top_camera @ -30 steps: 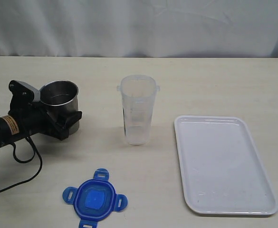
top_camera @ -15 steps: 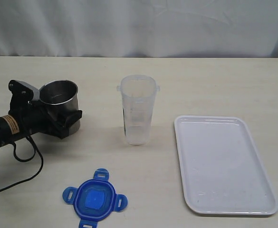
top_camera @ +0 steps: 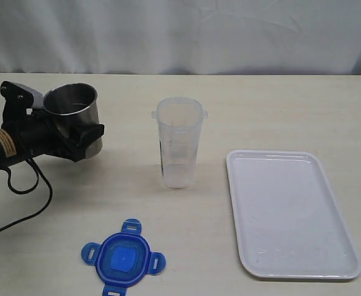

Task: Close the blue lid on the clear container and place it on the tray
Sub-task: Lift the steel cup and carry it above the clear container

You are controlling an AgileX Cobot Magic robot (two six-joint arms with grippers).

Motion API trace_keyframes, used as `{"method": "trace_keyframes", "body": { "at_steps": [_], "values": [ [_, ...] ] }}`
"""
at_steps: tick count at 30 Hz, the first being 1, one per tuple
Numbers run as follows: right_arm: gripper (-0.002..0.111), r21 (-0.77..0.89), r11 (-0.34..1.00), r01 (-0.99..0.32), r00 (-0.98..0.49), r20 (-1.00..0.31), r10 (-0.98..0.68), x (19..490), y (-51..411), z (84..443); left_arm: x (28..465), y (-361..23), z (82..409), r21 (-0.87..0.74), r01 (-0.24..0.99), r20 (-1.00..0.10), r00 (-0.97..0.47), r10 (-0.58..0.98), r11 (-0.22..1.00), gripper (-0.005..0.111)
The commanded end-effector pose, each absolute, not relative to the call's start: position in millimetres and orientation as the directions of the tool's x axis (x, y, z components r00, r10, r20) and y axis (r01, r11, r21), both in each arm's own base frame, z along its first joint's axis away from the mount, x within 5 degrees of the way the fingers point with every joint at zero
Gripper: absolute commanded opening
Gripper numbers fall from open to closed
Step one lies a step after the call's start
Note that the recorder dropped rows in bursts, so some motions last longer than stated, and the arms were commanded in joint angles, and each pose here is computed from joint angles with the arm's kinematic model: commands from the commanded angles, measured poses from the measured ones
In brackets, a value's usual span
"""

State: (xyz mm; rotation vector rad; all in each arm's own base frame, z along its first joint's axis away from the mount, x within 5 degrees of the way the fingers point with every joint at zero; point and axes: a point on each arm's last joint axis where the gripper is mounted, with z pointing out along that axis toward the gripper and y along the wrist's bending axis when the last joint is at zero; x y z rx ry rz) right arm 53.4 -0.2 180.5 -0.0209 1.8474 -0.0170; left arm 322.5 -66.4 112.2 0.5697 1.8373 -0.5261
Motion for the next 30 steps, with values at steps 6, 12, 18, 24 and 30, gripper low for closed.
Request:
{"method": "trace_keyframes", "body": {
  "at_steps": [6, 12, 18, 24, 30],
  "values": [
    [0.004, -0.021, 1.0, 0.001, -0.258, -0.966, -0.02, 53, 0, 182, 320, -71, 149, -0.054, 0.657, -0.977, -0.189, 0.095, 0.752, 0.0],
    [0.004, -0.021, 1.0, 0.001, -0.258, -0.966, -0.02, 53, 0, 182, 317, -70, 165, -0.016, 0.645, -0.977, -0.172, 0.125, 0.764, 0.0],
    [0.004, -0.021, 1.0, 0.001, -0.258, -0.966, -0.02, 53, 0, 182, 312, -71, 182, -0.026, 0.663, -0.983, -0.153, 0.101, 0.748, 0.0],
    [0.004, -0.021, 1.0, 0.001, -0.258, -0.966, -0.02, 53, 0, 182, 312, -75, 193, -0.051, 0.694, -0.984, -0.156, 0.081, 0.718, 0.0],
    [0.004, -0.021, 1.0, 0.001, -0.258, -0.966, -0.02, 53, 0, 182, 317, -82, 200, -0.04, 0.715, -0.986, -0.142, 0.088, 0.698, 0.0]
  ]
}}
